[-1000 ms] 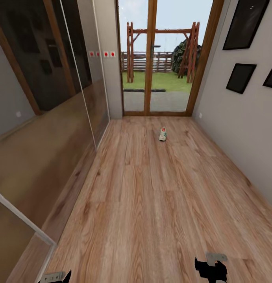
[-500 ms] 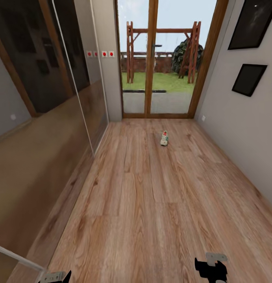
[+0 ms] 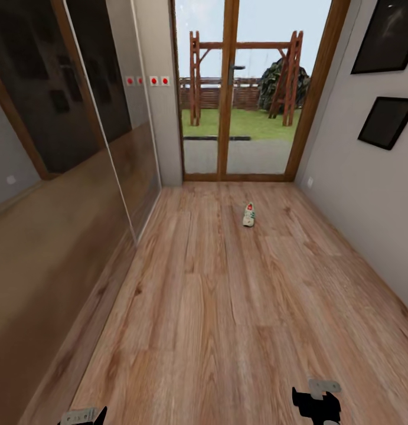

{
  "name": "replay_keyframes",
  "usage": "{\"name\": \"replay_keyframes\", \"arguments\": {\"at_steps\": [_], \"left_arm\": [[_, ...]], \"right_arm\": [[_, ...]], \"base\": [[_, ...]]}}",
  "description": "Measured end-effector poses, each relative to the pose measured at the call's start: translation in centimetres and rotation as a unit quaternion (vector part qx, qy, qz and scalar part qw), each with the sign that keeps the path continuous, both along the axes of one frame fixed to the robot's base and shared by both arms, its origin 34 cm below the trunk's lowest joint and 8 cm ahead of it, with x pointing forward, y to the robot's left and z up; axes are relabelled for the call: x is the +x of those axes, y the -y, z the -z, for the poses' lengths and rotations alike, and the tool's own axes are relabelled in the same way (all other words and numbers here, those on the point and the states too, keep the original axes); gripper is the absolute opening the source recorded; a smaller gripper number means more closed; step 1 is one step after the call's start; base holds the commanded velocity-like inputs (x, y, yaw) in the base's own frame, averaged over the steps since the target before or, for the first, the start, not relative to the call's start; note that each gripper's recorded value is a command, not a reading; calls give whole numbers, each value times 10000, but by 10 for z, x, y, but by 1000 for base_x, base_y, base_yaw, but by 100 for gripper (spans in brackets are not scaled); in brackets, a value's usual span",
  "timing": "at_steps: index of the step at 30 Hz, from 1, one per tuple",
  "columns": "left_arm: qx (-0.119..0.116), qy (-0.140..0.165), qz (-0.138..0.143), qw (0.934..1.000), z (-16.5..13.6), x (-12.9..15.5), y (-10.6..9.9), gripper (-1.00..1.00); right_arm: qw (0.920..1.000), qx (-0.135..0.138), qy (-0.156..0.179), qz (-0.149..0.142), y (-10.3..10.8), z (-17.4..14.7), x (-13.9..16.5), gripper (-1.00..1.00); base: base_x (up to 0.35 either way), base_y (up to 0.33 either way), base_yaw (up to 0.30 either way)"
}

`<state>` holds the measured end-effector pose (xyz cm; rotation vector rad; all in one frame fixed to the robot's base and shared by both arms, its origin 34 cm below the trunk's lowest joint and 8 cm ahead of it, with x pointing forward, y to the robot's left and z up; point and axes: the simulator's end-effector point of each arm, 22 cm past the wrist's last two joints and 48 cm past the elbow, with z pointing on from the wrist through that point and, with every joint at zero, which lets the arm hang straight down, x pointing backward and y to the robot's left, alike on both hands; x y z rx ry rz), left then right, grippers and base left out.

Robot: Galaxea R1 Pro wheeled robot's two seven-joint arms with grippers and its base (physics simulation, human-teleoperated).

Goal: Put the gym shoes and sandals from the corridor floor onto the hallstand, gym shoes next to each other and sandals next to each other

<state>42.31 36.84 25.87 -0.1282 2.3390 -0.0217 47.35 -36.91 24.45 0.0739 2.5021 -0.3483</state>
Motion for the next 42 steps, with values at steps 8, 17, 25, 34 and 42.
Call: {"name": "replay_keyframes", "arguments": {"at_steps": [8, 17, 25, 34, 42], "left_arm": [[1, 0, -1, 10000, 0, 0, 0, 100], [2, -1, -2, 10000, 0, 0, 0, 100], [0, 0, 0, 10000, 0, 0, 0, 100], [1, 0, -1, 10000, 0, 0, 0, 100], [1, -1, -1, 10000, 0, 0, 0, 100]], "right_arm": [[10000, -8, 0, 4, 1, 0, 0, 100], [10000, -10, 0, 4, 1, 0, 0, 100], [10000, -8, 0, 4, 1, 0, 0, 100], [10000, -4, -1, 6, 0, 0, 0, 100], [10000, -2, 0, 13, 0, 0, 0, 100]], "base": [[339, 0, 0], [339, 0, 0], [339, 0, 0], [339, 0, 0], [339, 0, 0]]}}
